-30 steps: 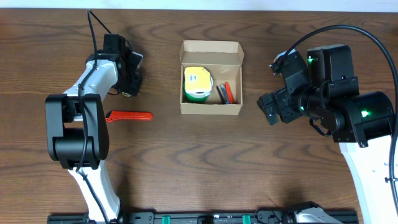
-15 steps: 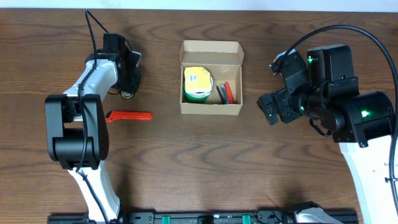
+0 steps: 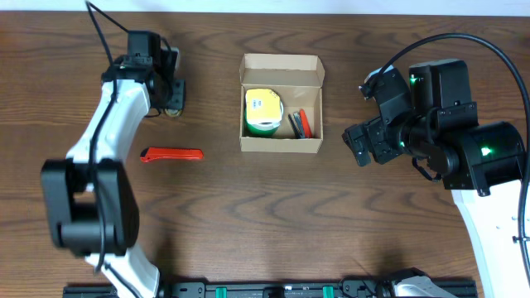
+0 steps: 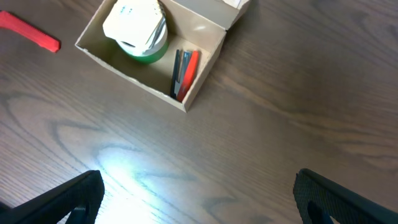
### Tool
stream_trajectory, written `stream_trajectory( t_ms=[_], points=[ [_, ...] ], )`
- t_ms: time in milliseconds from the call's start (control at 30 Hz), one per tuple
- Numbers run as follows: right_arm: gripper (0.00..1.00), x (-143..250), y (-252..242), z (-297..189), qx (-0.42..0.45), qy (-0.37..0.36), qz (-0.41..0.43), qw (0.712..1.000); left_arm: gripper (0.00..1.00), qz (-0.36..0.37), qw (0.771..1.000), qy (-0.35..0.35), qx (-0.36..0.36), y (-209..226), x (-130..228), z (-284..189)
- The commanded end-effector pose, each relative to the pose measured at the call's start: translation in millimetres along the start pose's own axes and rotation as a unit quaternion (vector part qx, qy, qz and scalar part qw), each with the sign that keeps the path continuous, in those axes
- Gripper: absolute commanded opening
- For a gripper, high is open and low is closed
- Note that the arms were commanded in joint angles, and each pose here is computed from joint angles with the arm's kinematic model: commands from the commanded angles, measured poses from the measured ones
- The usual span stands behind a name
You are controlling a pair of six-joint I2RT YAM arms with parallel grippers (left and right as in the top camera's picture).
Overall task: Pack container
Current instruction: 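Carry the correction tape into the box and lower it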
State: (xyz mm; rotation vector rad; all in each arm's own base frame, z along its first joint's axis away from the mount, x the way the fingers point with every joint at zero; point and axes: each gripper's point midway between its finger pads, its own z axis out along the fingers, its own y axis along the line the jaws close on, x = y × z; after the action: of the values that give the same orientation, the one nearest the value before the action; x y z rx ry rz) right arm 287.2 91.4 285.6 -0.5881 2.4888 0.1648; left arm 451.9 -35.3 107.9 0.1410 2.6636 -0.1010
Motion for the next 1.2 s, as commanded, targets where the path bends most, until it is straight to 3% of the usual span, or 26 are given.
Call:
stream_trajectory(
  t_ms=[0,300,533,733,900,1167],
  points=[
    [0.99,1,-3,-4,0.006,-0.004,-0.002,1.000,0.06,-0.026,0.997,-0.035,0.067,-46,-12,-39],
    [0.99,1,-3,-4,0.006,-0.004,-0.002,1.000,0.06,0.008,0.971,-0.017,0.237,-190,6,-79],
    [0.99,1,-3,-4,0.006,-0.004,-0.002,1.000,0.06,0.096,0.955,-0.013,0.281,-280,31,-61],
    [0.99,1,-3,-4,0.006,-0.004,-0.002,1.000,0.06,0.097,0.958,-0.021,0.268,-298,31,-21],
    [0.99,1,-3,-4,0.006,-0.004,-0.002,1.000,0.06,0.078,0.972,-0.024,0.219,-286,28,11],
    [0.99,1,-3,-4,0.006,-0.004,-0.002,1.000,0.06,0.093,0.974,-0.042,0.201,-284,23,27]
  ],
)
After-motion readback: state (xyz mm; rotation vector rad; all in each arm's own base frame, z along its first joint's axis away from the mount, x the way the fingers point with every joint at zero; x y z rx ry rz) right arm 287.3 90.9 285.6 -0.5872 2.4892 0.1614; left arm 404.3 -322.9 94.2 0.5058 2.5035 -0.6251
